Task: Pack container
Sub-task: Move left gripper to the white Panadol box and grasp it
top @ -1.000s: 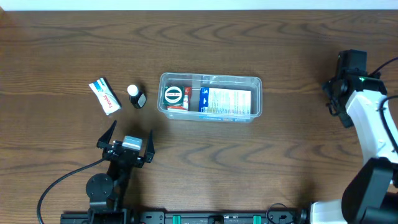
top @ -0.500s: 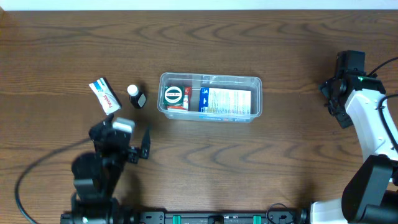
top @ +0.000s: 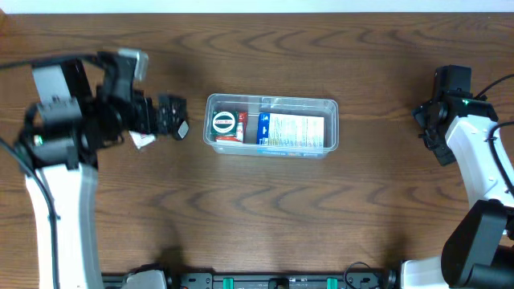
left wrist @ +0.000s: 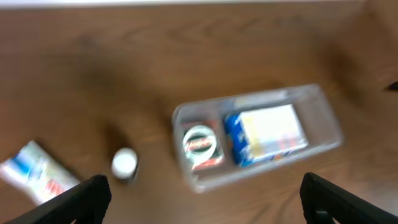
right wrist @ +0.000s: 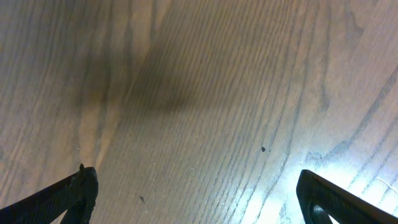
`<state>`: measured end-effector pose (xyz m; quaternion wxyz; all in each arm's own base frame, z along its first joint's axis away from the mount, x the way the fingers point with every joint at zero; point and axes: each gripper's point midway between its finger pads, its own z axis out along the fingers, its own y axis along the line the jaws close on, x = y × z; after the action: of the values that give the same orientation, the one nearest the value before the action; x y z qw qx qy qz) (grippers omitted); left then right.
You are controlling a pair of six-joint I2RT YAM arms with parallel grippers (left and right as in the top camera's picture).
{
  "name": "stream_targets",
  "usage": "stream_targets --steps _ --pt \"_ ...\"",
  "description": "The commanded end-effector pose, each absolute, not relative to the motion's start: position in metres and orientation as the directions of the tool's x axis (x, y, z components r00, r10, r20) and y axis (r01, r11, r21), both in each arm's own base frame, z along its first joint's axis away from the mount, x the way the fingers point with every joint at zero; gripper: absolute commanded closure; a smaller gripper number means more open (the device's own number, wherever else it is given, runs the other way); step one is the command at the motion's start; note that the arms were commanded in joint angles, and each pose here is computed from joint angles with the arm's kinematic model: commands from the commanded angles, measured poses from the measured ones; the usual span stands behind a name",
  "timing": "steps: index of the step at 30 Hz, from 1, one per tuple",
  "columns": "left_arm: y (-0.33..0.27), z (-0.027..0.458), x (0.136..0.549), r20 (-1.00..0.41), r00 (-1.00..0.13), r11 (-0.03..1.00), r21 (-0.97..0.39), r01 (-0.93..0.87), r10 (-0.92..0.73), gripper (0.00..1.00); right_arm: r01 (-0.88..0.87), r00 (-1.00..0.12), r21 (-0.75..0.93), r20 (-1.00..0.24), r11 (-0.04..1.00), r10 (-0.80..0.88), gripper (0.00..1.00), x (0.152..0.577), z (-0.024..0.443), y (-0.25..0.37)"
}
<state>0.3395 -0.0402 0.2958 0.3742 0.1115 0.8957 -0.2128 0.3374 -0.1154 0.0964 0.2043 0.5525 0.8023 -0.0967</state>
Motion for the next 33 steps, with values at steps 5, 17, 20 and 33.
stream_targets --steps 5,17,20,33 --pt "-0.041 0.289 0.362 -0.697 -0.717 0.862 -0.350 0.365 0.021 0.02 0.934 -0.289 0.067 -0.437 0.352 0.852 0.01 0.336 0.095 -0.119" --pt "0.066 0.204 0.406 -0.527 -0.797 0.953 -0.110 -0.281 -0.295 0.02 0.934 -0.290 0.067 -0.437 0.352 0.852 0.01 0.336 0.095 -0.118" --pt "0.084 0.182 0.409 -0.479 -0.753 0.885 -0.132 -0.446 -0.451 0.02 0.934 -0.289 0.067 -0.437 0.352 0.852 0.01 0.336 0.095 -0.119" --pt "0.101 0.084 0.408 -0.189 -0.736 0.759 -0.214 -0.616 -0.650 0.02 0.934 -0.289 0.067 -0.437 0.352 0.852 0.01 0.336 0.095 -0.119"
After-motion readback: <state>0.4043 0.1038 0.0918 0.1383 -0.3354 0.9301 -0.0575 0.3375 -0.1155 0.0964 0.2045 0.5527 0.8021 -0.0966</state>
